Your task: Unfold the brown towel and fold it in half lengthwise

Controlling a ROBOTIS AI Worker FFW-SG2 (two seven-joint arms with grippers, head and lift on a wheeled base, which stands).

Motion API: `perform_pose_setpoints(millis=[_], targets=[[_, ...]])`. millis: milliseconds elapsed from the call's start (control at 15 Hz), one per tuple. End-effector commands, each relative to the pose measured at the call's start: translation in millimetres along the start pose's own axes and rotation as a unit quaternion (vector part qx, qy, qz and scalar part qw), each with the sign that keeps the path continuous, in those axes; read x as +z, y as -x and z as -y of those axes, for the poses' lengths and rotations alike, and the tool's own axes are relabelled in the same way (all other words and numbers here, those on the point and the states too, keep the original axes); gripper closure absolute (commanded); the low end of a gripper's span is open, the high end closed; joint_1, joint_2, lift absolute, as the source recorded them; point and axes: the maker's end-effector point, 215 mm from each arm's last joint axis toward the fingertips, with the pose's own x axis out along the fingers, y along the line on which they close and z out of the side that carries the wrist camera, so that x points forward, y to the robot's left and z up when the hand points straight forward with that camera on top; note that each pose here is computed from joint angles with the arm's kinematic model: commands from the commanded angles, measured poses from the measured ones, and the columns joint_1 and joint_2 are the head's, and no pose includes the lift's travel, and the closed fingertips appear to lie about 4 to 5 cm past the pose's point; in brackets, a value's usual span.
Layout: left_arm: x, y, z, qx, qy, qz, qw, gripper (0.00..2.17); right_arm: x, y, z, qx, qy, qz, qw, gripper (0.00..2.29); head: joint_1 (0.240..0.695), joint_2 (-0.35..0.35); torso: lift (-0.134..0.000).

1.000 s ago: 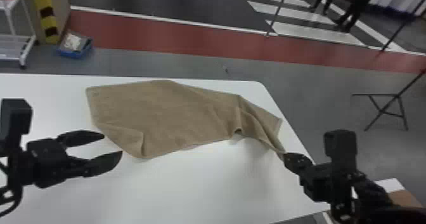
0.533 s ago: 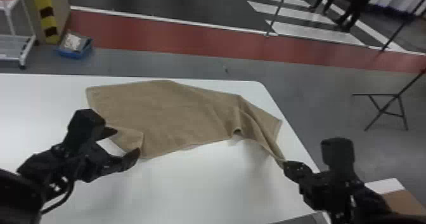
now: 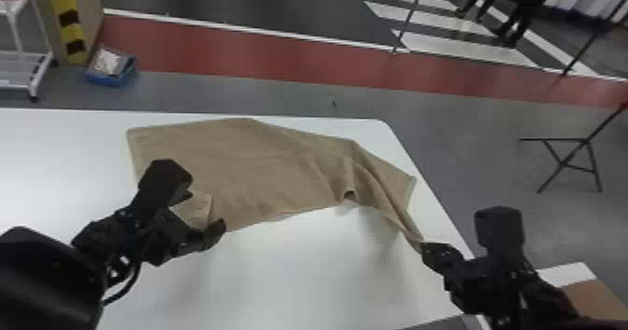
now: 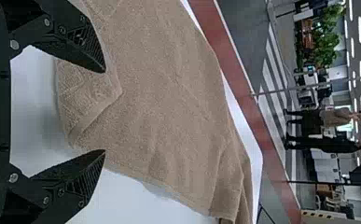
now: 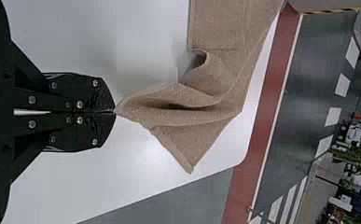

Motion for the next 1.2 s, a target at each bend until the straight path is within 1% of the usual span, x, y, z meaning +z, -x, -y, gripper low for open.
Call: perform_pose_setpoints(millis=[0, 67, 200, 400, 600, 733, 800, 867, 933, 1000, 1133], targets=[[-1.0, -12.4, 2.6, 0.010, -0.001, -0.011, 0.9999, 0.33, -3.0, 0.4, 0.6, 0.000, 0.000, -0.003, 1.0000, 1.69, 0.695, -0.350, -0.123], [-4.4, -16.8, 2.2, 0.019, -0.005, -0.017, 0.9997, 0.33, -4.0, 1.1, 1.2, -0.001, 0.000, -0.004, 1.0000, 1.69, 0.695, -0.350, -0.123], [-4.2, -23.9, -5.3, 0.046, -0.038, -0.028, 0.9978, 0.33, -5.0, 2.5, 3.5, -0.003, 0.003, -0.002, 1.0000, 1.69, 0.695, -0.350, -0.123], [-19.7, -26.2, -14.3, 0.073, -0.065, -0.051, 0.9938, 0.33, -7.9, 4.5, 7.9, -0.005, 0.003, -0.002, 1.0000, 1.69, 0.695, -0.350, -0.123], [-28.1, -22.1, -24.3, 0.086, -0.062, -0.062, 0.9925, 0.33, -9.5, 4.7, 9.0, -0.005, 0.001, -0.003, 1.0000, 1.69, 0.695, -0.350, -0.123], [-35.5, -15.9, -35.6, 0.098, -0.056, -0.079, 0.9905, 0.33, -9.5, 4.7, 9.0, -0.005, 0.001, -0.003, 1.0000, 1.69, 0.695, -0.350, -0.123], [-42.9, -11.1, -41.7, 0.102, -0.049, -0.094, 0.9891, 0.52, -10.1, 4.4, 8.6, -0.005, 0.001, -0.003, 1.0000, 1.69, 0.695, -0.350, -0.123], [-48.5, -9.0, -45.3, 0.104, -0.046, -0.103, 0.9882, 0.64, -10.1, 4.4, 8.6, -0.005, 0.001, -0.003, 1.0000, 1.69, 0.695, -0.350, -0.123], [-52.5, -7.0, -49.5, 0.107, -0.046, -0.110, 0.9870, 0.65, -10.1, 4.4, 8.6, -0.005, 0.001, -0.003, 1.0000, 1.69, 0.695, -0.350, -0.123], [-54.4, -5.8, -52.5, 0.112, -0.044, -0.112, 0.9864, 0.73, -10.8, 4.0, 8.2, -0.004, 0.000, -0.004, 1.0000, 1.69, 0.695, -0.350, -0.123], [-57.1, -2.2, -59.8, 0.118, -0.033, -0.111, 0.9862, 0.73, -10.0, 3.9, 8.3, -0.004, 0.000, -0.003, 1.0000, 1.69, 0.695, -0.350, -0.123]])
